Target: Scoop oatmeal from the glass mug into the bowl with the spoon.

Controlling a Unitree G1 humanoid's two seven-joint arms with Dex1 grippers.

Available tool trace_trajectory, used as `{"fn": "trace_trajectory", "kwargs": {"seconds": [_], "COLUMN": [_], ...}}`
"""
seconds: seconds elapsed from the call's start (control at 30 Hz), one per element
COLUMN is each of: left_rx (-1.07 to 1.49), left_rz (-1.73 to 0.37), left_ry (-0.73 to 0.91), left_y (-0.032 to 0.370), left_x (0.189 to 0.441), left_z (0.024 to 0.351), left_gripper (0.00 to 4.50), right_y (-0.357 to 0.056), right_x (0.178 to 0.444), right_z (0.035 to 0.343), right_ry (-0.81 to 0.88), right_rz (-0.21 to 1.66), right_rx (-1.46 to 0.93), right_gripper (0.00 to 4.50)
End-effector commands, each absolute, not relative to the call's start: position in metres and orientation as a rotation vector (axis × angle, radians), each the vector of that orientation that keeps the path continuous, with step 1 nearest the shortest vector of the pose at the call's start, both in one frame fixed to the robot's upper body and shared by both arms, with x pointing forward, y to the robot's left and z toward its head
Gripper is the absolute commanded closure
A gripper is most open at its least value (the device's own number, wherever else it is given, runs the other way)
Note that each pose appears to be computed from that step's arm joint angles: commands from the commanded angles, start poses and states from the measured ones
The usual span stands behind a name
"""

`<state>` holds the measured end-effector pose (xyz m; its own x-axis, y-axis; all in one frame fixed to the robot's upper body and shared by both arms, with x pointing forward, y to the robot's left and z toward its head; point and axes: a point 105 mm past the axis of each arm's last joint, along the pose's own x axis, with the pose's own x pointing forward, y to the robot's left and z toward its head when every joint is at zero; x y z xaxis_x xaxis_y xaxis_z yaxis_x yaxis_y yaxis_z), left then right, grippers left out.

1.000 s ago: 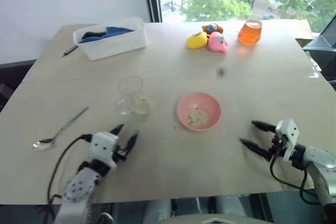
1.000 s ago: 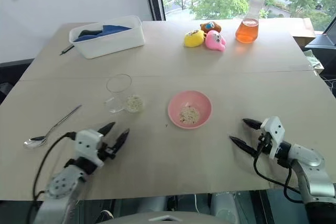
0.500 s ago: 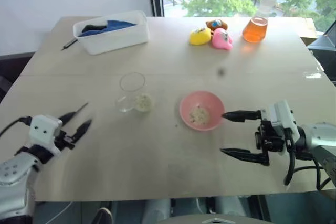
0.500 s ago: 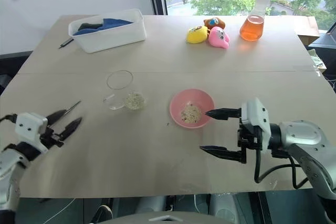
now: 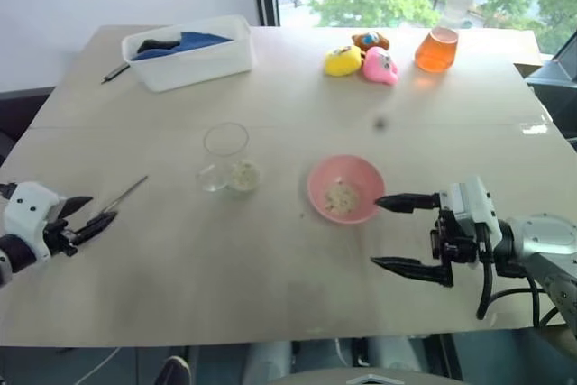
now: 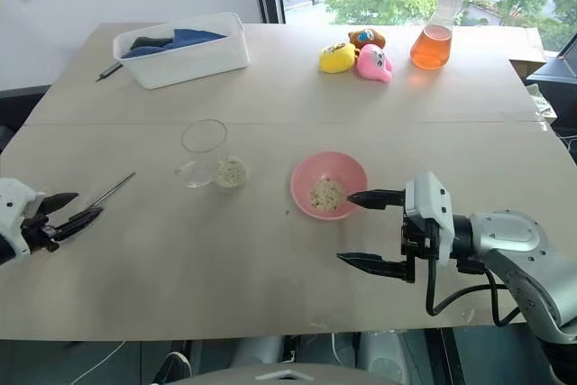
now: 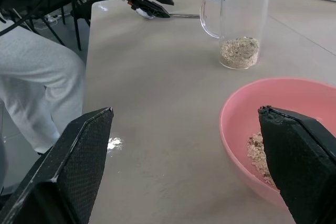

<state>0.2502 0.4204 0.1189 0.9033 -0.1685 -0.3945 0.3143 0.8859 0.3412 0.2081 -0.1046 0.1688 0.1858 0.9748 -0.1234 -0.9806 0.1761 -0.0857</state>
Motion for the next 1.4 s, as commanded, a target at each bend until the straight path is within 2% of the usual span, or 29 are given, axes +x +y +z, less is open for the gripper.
{"fn": "trace_trajectory", "kwargs": {"seconds": [0.03,0.17,0.2,0.23,0.4,0.53,0.67,0.8,0.93,1.17,1.4], "left_rx": [0.385,0.275,0.258,0.257,0.267,0.280,0.324,0.357,0.322,0.351,0.475], "left_rz": [-0.242,-0.241,-0.234,-0.235,-0.271,-0.251,-0.200,-0.215,-0.126,-0.078,-0.109], "left_ry": [0.472,0.576,0.605,0.636,0.718,0.671,0.356,0.192,0.012,-0.106,-0.261], "left_y": [0.433,0.437,0.440,0.441,0.442,0.445,0.440,0.412,0.384,0.361,0.350], "left_x": [0.246,0.240,0.238,0.236,0.229,0.231,0.240,0.229,0.230,0.242,0.279], "left_z": [0.102,0.079,0.075,0.071,0.064,0.068,0.098,0.105,0.133,0.179,0.252], "left_gripper": [1.67,1.67,2.19,2.37,4.43,4.47,4.47,4.47,4.47,4.47,4.47], "right_y": [-0.103,-0.103,-0.103,-0.104,-0.104,-0.103,-0.104,-0.103,-0.099,-0.096,-0.097], "right_x": [0.205,0.206,0.207,0.207,0.207,0.207,0.208,0.210,0.213,0.220,0.235], "right_z": [0.176,0.177,0.178,0.178,0.178,0.178,0.178,0.177,0.177,0.180,0.183], "right_ry": [-0.003,-0.010,-0.012,-0.013,-0.015,-0.016,-0.014,-0.008,-0.012,-0.023,-0.040], "right_rz": [1.390,1.382,1.379,1.378,1.372,1.369,1.368,1.376,1.396,1.425,1.353], "right_rx": [-0.164,-0.159,-0.158,-0.158,-0.157,-0.158,-0.160,-0.157,-0.152,-0.159,-0.189], "right_gripper": [0.03,0.03,0.03,0.03,0.03,0.03,0.03,0.03,0.03,0.03,0.03]}}
